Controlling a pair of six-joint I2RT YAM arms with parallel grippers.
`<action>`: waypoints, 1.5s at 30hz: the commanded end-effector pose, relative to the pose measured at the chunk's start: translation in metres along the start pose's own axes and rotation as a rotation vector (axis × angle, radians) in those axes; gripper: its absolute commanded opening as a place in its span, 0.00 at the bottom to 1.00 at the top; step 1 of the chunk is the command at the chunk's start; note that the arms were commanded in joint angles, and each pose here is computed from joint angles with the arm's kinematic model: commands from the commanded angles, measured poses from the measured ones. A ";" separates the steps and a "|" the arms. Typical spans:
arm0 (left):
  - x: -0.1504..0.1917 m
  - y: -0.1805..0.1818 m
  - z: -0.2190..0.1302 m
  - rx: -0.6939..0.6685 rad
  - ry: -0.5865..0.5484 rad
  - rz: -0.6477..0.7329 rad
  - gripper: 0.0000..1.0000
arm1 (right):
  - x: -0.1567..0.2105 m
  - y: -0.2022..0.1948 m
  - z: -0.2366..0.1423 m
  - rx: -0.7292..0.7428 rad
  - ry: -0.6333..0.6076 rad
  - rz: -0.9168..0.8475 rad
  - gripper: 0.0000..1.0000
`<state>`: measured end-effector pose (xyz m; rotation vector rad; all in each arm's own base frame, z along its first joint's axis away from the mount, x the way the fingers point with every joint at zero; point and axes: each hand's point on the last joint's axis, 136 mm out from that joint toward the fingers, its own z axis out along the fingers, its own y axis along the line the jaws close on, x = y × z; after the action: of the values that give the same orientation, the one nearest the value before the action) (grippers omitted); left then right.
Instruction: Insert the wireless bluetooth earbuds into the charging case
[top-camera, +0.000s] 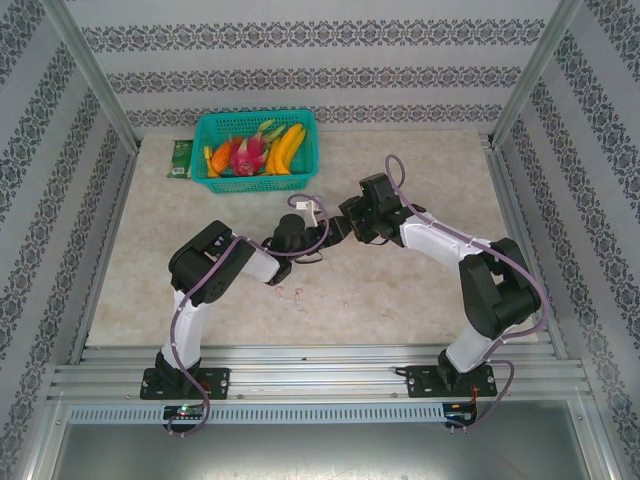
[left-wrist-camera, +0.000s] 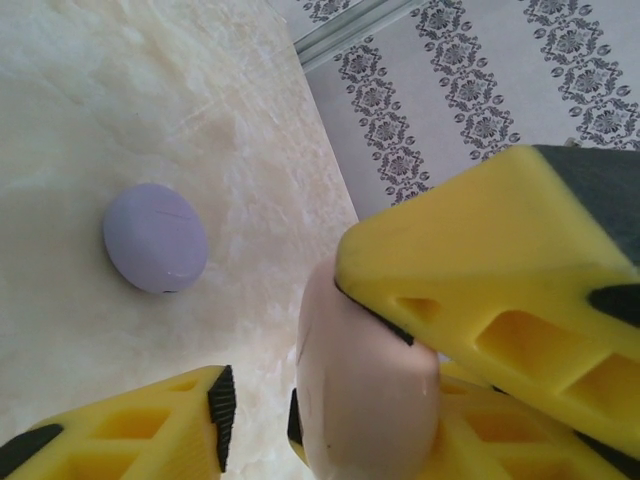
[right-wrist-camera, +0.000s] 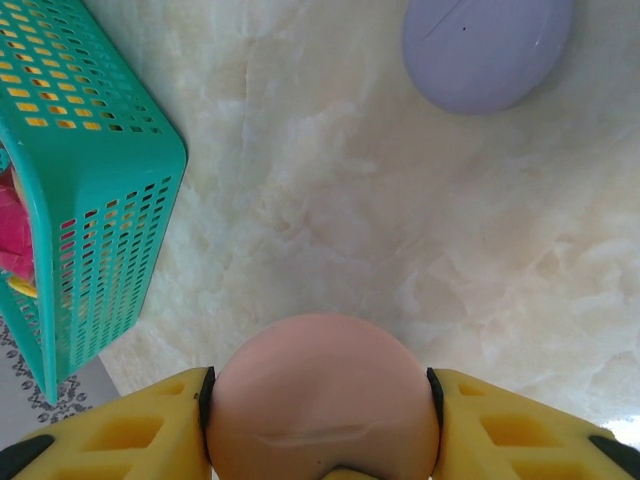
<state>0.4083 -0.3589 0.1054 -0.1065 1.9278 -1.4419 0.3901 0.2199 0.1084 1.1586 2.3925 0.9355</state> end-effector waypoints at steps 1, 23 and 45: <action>-0.014 -0.012 0.004 0.049 -0.047 0.011 0.43 | 0.005 -0.005 0.005 0.014 0.010 0.003 0.46; -0.008 -0.018 -0.005 0.057 0.006 0.014 0.24 | -0.038 0.016 -0.049 -0.105 -0.109 -0.100 0.86; -0.006 -0.097 -0.060 0.226 0.414 0.224 0.24 | 0.000 -0.009 -0.115 -0.388 -0.114 -0.840 0.87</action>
<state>0.3588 -0.3464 0.1879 0.4004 1.9967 -1.6038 0.3229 0.1544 0.1613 0.1763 2.2484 0.8301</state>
